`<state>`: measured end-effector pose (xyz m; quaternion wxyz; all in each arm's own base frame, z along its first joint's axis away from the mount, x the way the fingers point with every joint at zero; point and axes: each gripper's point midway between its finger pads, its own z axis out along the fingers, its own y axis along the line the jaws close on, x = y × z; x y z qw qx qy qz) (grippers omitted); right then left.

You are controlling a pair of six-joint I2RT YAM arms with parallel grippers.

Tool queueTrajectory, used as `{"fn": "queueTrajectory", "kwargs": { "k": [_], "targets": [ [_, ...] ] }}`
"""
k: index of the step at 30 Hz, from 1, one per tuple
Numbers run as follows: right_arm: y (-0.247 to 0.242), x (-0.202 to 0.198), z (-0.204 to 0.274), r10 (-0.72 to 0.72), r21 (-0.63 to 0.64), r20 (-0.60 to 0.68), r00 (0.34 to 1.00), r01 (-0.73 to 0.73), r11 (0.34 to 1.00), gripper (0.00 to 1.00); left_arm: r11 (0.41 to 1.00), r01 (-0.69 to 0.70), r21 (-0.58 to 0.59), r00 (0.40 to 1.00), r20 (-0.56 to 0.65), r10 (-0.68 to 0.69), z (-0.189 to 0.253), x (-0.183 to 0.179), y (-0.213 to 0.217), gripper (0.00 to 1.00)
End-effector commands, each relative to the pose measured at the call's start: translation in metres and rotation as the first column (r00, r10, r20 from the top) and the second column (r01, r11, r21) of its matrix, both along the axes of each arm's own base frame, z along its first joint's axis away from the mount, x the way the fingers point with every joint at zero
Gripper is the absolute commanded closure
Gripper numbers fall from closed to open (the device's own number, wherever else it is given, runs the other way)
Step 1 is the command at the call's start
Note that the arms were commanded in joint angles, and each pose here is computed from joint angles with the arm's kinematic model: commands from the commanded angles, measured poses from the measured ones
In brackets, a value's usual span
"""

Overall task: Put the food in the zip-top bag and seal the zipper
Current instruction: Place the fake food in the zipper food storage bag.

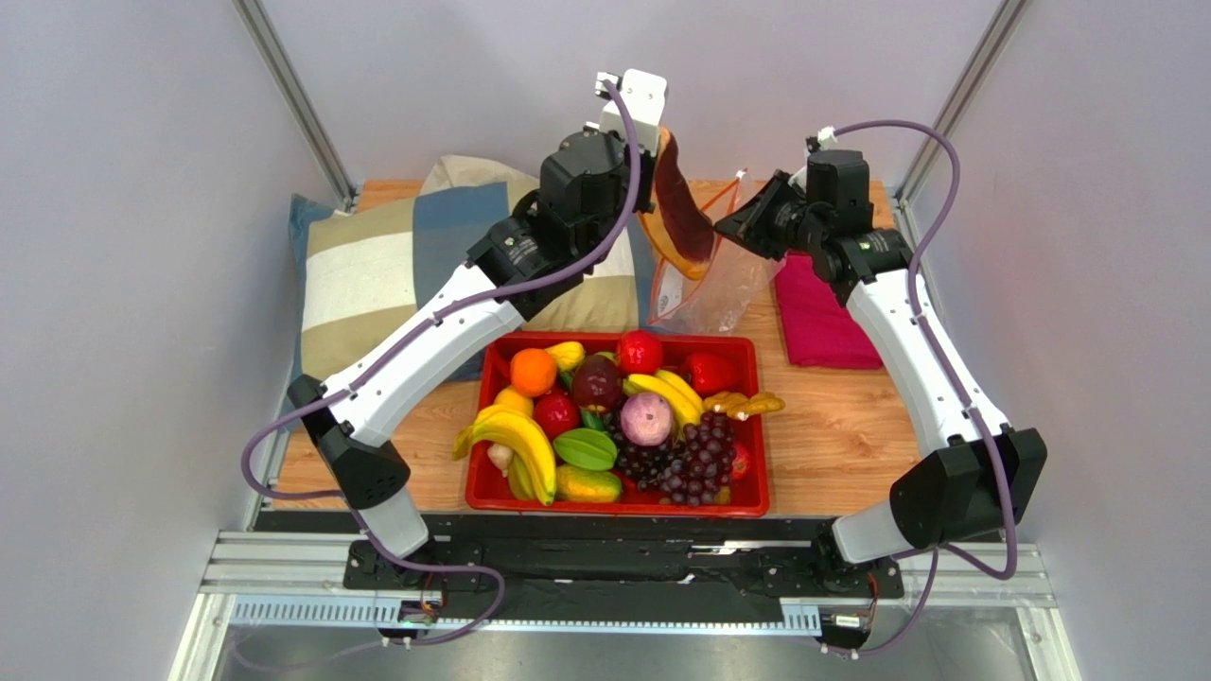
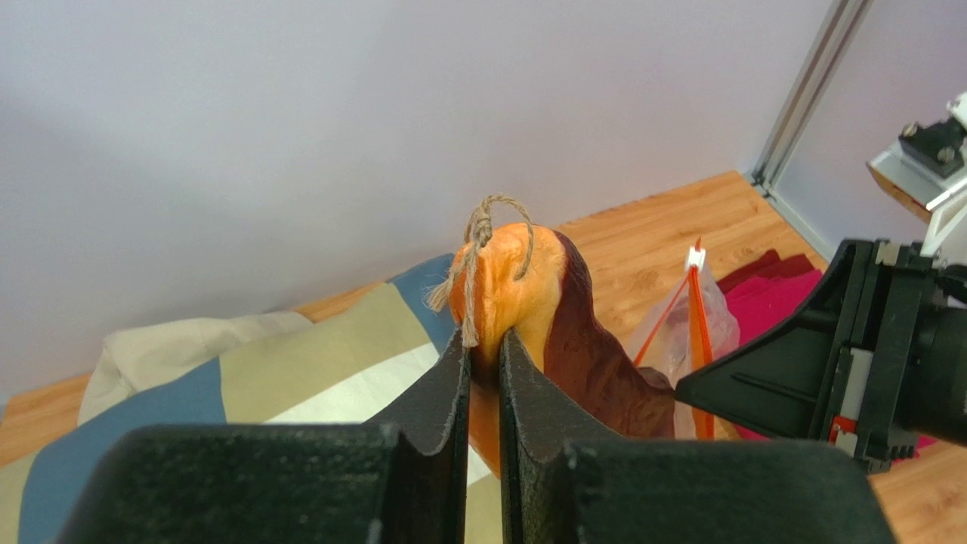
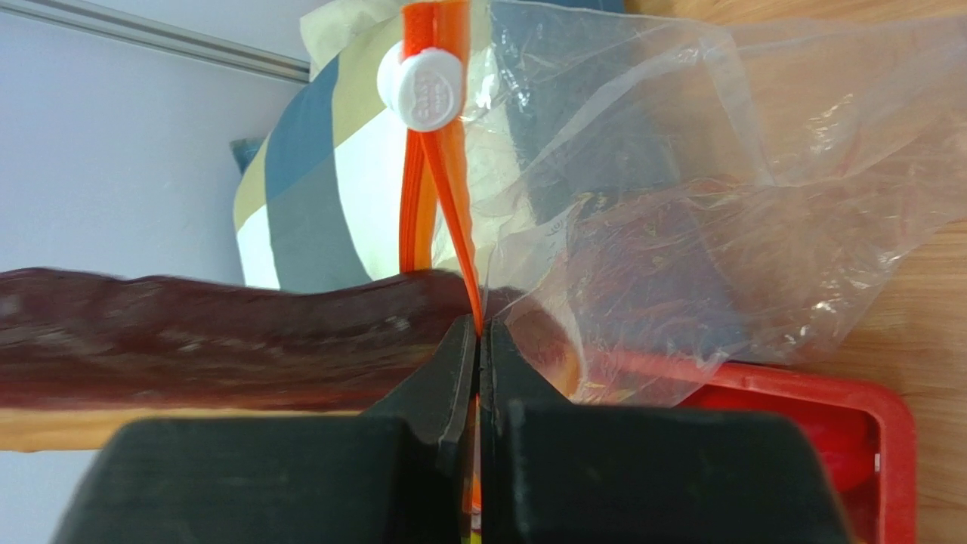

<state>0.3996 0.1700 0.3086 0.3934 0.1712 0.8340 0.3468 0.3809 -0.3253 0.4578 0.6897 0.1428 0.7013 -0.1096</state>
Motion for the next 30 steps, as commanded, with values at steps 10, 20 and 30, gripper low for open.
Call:
{"fn": "queueTrajectory", "kwargs": {
  "k": [10, 20, 30],
  "targets": [
    [0.021, -0.002, 0.034, 0.035, 0.15, 0.031, 0.999, -0.04, 0.988, 1.0, 0.992, 0.123, -0.034, 0.991, 0.054, -0.121, -0.033, -0.02, -0.047, 1.0],
    [0.029, -0.009, 0.034, 0.069, 0.211, 0.009, 0.998, -0.069, 0.975, 1.0, 0.998, 0.067, 0.0, 0.998, 0.019, -0.067, -0.066, -0.008, -0.05, 1.0],
    [0.038, -0.015, 0.043, 0.108, 0.288, 0.006, 0.994, -0.105, 0.952, 1.0, 0.997, 0.073, -0.024, 0.997, -0.035, -0.074, -0.083, -0.005, -0.06, 1.0]
  ]
}}
